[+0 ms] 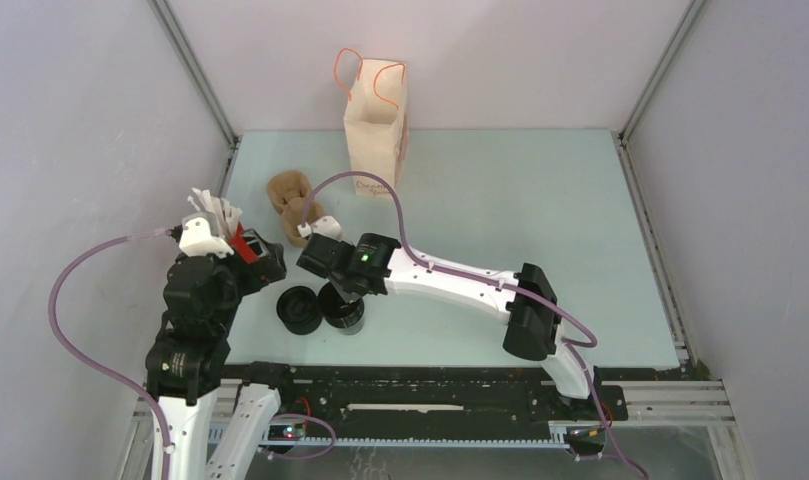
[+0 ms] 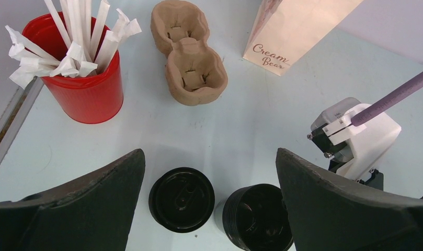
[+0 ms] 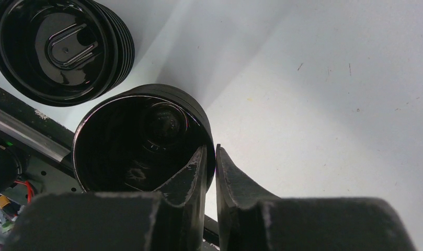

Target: Pack the takeout coffee

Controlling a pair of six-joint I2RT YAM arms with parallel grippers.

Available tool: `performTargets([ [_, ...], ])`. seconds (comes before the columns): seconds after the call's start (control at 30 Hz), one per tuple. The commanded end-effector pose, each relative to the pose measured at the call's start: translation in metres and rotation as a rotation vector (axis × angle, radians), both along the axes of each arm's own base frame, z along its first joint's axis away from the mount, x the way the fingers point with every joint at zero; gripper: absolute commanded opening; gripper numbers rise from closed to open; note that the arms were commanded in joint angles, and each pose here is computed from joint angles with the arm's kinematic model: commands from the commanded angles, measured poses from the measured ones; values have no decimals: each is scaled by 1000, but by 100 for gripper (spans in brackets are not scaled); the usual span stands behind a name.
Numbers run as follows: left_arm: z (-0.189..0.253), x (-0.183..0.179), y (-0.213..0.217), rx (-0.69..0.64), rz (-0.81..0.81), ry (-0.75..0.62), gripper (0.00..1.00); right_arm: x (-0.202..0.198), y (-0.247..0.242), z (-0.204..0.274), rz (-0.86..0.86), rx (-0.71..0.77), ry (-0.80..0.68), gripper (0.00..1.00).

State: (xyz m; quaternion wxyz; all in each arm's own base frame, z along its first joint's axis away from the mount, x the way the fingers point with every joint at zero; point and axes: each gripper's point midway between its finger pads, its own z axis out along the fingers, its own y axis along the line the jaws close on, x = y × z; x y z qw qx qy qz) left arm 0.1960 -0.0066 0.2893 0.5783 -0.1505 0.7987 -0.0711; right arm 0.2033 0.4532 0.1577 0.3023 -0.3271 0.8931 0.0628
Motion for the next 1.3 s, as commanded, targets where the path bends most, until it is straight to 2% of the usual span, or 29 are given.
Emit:
performTargets([
  [0.0, -1, 3, -5, -8, -24, -7, 100, 1, 6, 13, 8, 16, -28, 17],
  [0.23, -1, 3, -5, -3, -24, -7, 100, -2, 4, 26, 5, 43, -25, 3],
  [0.33, -2, 4, -5, -3, -27, -3, 100, -4, 4, 30, 6, 68, 0, 0],
  [0.67, -4, 4, -6, -5, -33, 2, 100, -12, 6, 44, 21, 214, 131, 0],
  [0.9, -6, 6, -8, -10, -42, 11, 100, -10, 3, 50, 17, 253, 158, 0],
  [1.27, -6, 8, -10, -17, -47, 12, 100, -3, -3, 36, 12, 184, 129, 6],
])
